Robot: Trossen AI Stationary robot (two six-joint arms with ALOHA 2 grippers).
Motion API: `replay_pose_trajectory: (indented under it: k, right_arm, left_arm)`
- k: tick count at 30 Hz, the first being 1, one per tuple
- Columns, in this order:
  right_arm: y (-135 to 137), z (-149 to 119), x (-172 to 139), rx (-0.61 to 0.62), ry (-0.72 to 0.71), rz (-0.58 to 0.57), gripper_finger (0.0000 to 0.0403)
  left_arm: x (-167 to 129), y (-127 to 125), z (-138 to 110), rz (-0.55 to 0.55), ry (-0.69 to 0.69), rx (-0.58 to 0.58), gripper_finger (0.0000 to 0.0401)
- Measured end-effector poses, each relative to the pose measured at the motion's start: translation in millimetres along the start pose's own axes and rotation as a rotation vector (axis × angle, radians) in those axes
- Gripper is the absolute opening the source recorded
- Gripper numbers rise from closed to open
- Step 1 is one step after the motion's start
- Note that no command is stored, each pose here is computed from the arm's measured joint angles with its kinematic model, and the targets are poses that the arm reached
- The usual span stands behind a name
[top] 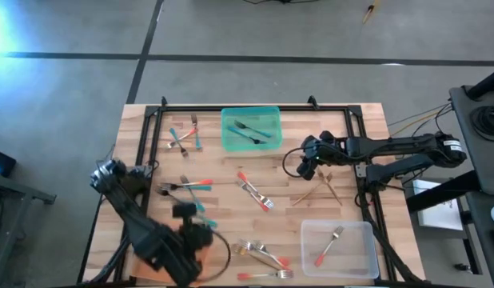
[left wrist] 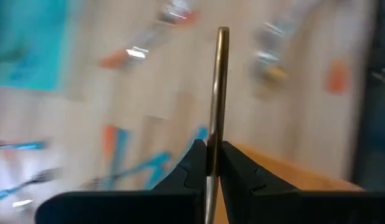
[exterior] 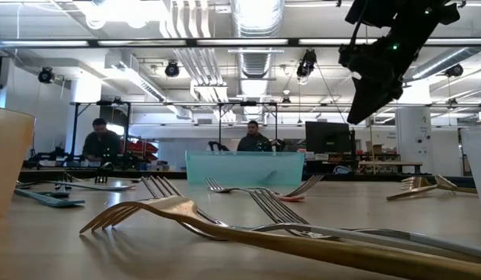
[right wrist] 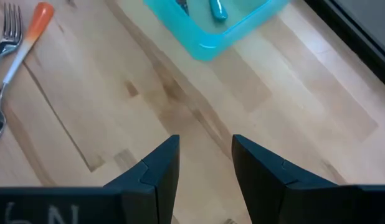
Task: Sort silverware by color (type)
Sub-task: Put the gold fork into the orange bin
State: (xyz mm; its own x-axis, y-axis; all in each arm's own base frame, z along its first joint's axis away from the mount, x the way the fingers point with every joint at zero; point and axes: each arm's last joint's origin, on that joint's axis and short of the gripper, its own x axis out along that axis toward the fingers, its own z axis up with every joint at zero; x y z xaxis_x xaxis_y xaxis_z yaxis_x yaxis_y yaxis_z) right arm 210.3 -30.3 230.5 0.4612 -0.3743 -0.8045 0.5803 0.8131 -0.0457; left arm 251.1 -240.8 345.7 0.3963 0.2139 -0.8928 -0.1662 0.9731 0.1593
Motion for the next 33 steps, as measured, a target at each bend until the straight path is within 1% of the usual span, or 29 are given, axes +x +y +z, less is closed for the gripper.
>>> replay_pose_trajectory:
  k: [2,4,6,7,10,15,19,23,26,30,32,33]
  right_arm:
    - [0.0,0.1,-0.2,0.012,-0.001,0.001,0.0137]
    - [-0.1,0.1,-0.2,0.03,-0.003,-0.003,0.0138]
    - [-0.1,0.2,-0.2,0.049,-0.005,-0.006,0.0138]
    - [0.0,0.0,-0.3,0.054,-0.004,-0.005,0.0138]
    - [0.8,-0.3,-0.5,0.065,-0.004,-0.003,0.0139]
    - [1.3,-0.8,-0.7,0.101,-0.001,-0.003,0.0132]
    - [1.6,-1.3,-0.9,0.105,0.001,-0.002,0.0128]
    - [2.0,-1.5,-1.0,0.103,0.002,-0.001,0.0129]
    - [2.0,-1.5,-1.0,0.103,0.002,-0.001,0.0132]
    - [2.0,-1.5,-1.0,0.103,0.001,-0.001,0.0131]
    - [2.0,-1.5,-1.0,0.103,0.002,-0.001,0.013]
    - [2.0,-1.5,-1.0,0.104,0.002,-0.001,0.013]
  left_arm:
    - [2.3,-13.1,0.2,-0.026,0.034,0.007,0.0009]
    - [7.5,-24.5,-6.4,-0.025,0.115,0.013,0.0009]
    - [13.9,-34.8,-11.4,-0.06,0.172,0.026,0.0009]
    - [16.3,-37.5,-14.2,-0.052,0.192,0.015,0.0009]
    - [22.4,-39.6,-25.1,-0.049,0.265,0.009,0.001]
    - [45.6,-37.9,-45.6,0.009,0.421,-0.016,0.001]
    - [60.2,-35.9,-58.4,0.043,0.509,-0.004,0.0013]
    - [65.0,-35.1,-62.4,0.054,0.541,-0.003,0.0027]
    - [64.6,-35.5,-61.5,0.05,0.543,-0.027,0.0045]
    - [62.9,-36.6,-61.6,0.018,0.589,-0.045,0.0069]
    - [62.6,-36.2,-62.0,0.019,0.594,-0.03,0.008]
    - [62.9,-35.8,-61.6,0.027,0.575,-0.016,0.0085]
